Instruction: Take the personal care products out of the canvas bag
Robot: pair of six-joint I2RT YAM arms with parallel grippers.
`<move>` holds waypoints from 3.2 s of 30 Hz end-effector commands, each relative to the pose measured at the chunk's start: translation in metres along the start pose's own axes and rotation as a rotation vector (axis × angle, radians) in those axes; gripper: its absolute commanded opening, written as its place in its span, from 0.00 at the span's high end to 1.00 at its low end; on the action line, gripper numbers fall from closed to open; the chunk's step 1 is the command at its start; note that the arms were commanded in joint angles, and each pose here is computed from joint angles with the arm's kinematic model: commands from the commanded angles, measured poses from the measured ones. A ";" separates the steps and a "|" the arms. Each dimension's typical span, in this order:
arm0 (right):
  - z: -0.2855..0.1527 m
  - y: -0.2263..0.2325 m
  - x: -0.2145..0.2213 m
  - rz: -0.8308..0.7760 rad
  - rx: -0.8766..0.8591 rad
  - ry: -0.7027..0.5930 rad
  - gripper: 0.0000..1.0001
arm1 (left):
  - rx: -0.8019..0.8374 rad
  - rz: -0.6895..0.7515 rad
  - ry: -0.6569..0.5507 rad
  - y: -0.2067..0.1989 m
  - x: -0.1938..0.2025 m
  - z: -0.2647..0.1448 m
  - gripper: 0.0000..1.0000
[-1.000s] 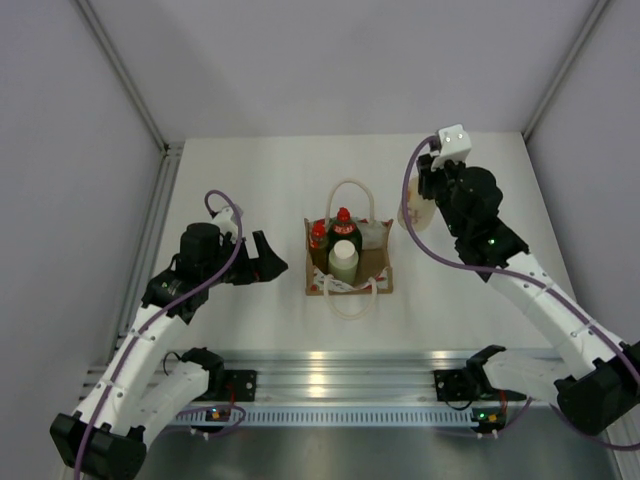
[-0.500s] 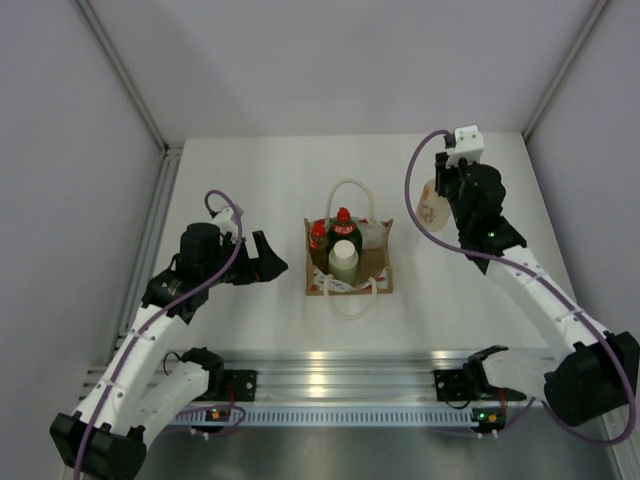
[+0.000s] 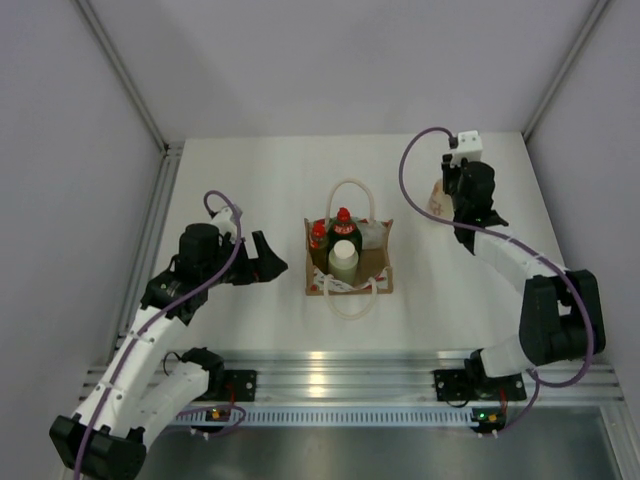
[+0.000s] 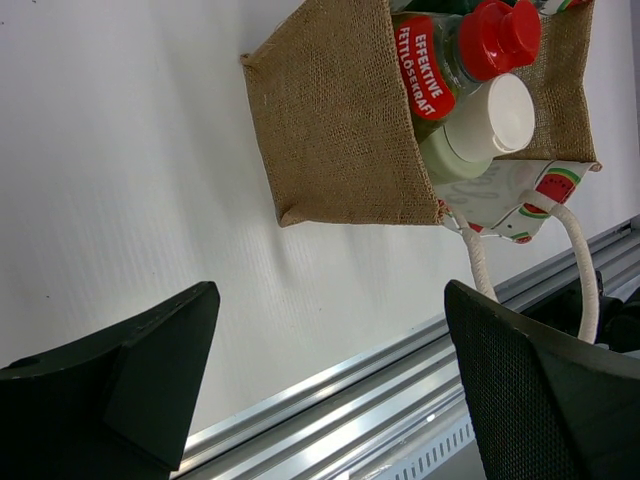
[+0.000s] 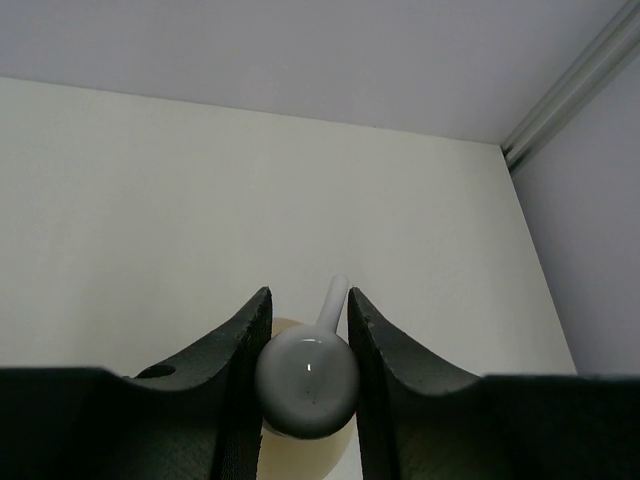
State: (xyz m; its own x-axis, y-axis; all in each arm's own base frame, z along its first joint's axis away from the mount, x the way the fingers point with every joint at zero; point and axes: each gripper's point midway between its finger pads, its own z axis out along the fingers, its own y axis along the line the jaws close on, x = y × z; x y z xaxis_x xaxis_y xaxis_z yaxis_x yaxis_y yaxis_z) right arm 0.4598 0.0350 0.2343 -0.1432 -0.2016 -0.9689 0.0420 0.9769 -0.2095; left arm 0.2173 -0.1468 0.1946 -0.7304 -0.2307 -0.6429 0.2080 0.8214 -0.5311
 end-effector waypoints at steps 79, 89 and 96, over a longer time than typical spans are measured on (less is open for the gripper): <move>-0.237 0.043 -0.003 0.541 -0.502 -0.010 0.00 | -0.202 0.449 -0.606 -0.102 -0.060 0.100 0.18; -0.235 0.044 -0.006 0.541 -0.506 -0.004 0.00 | -0.191 0.411 -0.565 -0.086 -0.066 0.118 0.22; -0.235 0.044 -0.006 0.534 -0.508 -0.004 0.00 | -0.201 0.425 -0.539 -0.083 -0.061 0.127 0.27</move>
State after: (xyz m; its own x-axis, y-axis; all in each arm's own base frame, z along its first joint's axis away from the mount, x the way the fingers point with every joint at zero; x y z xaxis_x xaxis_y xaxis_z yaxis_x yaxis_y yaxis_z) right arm 0.2325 0.0940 0.2483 -0.2452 0.3172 -0.9161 -0.3414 0.8562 0.3878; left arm 0.3228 -0.2570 0.1922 -0.2073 0.0101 -0.9782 0.2269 0.9732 -0.0381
